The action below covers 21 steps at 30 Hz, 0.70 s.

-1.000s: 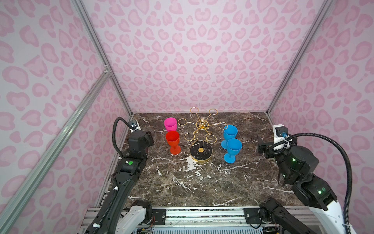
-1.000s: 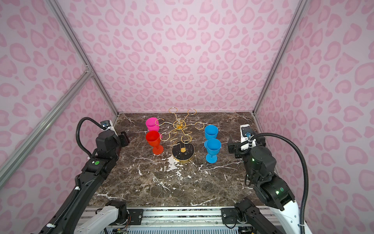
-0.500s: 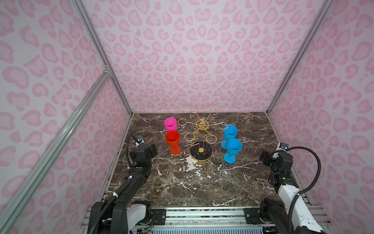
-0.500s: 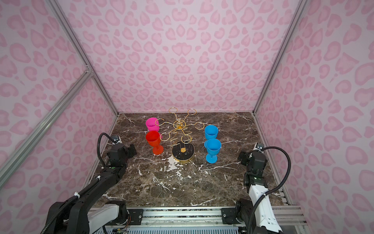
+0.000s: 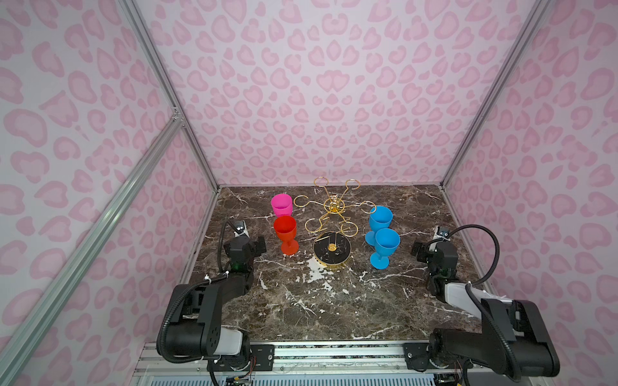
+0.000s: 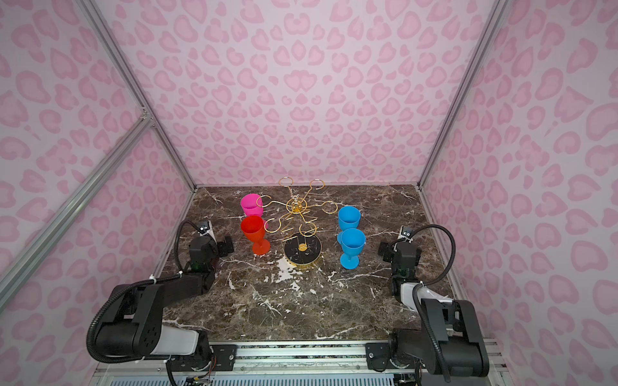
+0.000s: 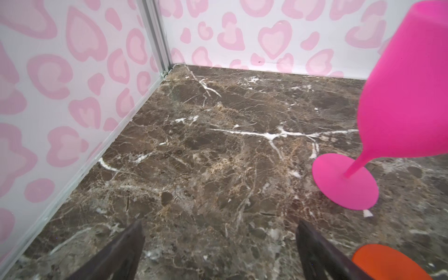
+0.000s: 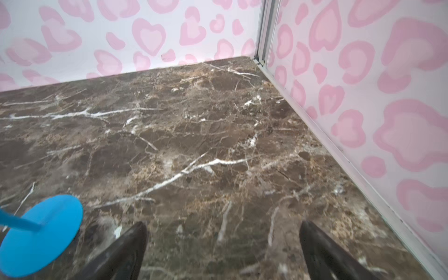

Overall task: Take the wine glass off the wine glass rack
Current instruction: Reset both arms

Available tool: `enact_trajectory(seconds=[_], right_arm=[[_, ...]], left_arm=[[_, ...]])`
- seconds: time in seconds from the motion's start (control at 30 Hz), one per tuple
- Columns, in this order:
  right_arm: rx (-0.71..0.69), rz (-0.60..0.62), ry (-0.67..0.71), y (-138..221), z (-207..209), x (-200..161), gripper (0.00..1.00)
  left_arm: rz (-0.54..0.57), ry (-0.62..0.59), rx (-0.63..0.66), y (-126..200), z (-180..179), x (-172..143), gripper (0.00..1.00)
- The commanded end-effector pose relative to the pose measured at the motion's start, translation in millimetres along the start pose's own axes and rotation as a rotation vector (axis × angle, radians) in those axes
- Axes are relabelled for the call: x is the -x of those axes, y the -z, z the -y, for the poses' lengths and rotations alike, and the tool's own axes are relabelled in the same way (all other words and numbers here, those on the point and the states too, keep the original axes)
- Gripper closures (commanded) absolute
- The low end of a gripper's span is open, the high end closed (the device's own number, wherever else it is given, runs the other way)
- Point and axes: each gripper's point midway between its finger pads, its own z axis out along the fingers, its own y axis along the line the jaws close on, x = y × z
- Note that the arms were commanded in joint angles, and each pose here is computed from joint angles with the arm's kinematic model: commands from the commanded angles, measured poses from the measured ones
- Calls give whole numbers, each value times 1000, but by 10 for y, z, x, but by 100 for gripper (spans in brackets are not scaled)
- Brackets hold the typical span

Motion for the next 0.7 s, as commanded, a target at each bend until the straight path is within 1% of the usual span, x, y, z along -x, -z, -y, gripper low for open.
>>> enact_trajectory(seconds=[0.0,0.03,0.07,0.1,0.13,0.17,0.23,0.33,0.43,0.67], right_arm=[[6,117,-21,-107,-41,175,0],[20,146,11,-118,-129,188,0],[39,104,67,-150,-243,63,0],[30,129,101,-152,-297,64,0],[10,156,98,-132,-296,85,0],[8,151,100,-126,-291,85,0],[11,92,115,-158,-307,38,0],[14,119,90,-168,-287,72,0],[14,95,99,-174,-290,61,0],[15,102,95,-170,-287,73,0]], left_arm=[[143,19,-74,53,73,188,2],[182,27,-80,80,75,228,2],[138,13,-91,61,96,182,2],[156,5,-113,53,139,201,2],[139,0,-120,44,150,191,2],[138,3,-125,35,151,184,2],[132,2,-128,25,155,187,2],[134,3,-125,26,145,193,2],[134,3,-125,31,143,187,2],[138,3,-127,42,146,192,2]])
